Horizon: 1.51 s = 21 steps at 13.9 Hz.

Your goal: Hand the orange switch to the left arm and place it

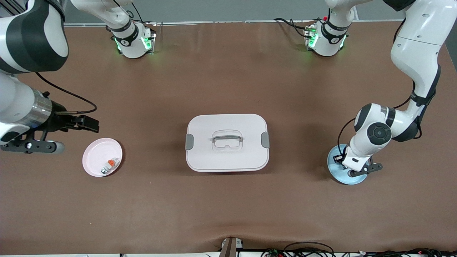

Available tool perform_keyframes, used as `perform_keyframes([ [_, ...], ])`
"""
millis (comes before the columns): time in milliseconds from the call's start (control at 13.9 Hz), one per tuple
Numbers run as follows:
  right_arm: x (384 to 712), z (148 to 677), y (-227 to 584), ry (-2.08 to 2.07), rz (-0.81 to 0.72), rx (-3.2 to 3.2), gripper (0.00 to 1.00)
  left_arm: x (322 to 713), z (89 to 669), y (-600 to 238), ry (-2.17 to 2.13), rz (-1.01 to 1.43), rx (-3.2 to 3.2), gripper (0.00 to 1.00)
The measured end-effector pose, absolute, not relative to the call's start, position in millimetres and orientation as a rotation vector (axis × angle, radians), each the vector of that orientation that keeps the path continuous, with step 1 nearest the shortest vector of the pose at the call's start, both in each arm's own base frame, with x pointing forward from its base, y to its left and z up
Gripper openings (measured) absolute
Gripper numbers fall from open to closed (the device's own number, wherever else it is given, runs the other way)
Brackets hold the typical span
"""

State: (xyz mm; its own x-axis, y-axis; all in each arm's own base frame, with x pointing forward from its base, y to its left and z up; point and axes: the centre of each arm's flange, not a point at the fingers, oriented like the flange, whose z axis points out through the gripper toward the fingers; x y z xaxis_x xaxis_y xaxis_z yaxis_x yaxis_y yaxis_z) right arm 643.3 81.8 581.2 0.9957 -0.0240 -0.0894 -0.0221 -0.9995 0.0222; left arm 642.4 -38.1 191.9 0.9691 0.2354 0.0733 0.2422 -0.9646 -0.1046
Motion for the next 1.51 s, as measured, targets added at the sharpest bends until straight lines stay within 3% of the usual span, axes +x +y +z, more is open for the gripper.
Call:
perform_keyframes([
  [144, 641, 584, 61, -0.002, -0.122, 3.118, 1.0, 644, 193, -31, -0.362, -0.095, -3.004, 0.34],
  [216, 641, 585, 48, 0.009, -0.108, 3.122, 1.0, 645, 194, -30, -0.366, -0.097, -3.004, 0.41],
  [431, 633, 586, 24, 0.009, -0.053, 3.132, 1.0, 654, 211, -30, -0.371, -0.156, -3.006, 0.7],
  [647, 622, 588, 16, -0.004, -0.003, 3.14, 1.0, 669, 294, -36, -0.368, -0.312, -2.97, 0.99],
  [935, 611, 599, -9, -0.06, 0.024, 3.144, 1.0, 660, 423, -45, -0.414, -0.252, -2.893, 1.0],
  [1510, 599, 609, -36, -0.14, 0.024, 3.144, 1.0, 624, 555, -36, -0.448, -0.172, -2.847, 1.0],
])
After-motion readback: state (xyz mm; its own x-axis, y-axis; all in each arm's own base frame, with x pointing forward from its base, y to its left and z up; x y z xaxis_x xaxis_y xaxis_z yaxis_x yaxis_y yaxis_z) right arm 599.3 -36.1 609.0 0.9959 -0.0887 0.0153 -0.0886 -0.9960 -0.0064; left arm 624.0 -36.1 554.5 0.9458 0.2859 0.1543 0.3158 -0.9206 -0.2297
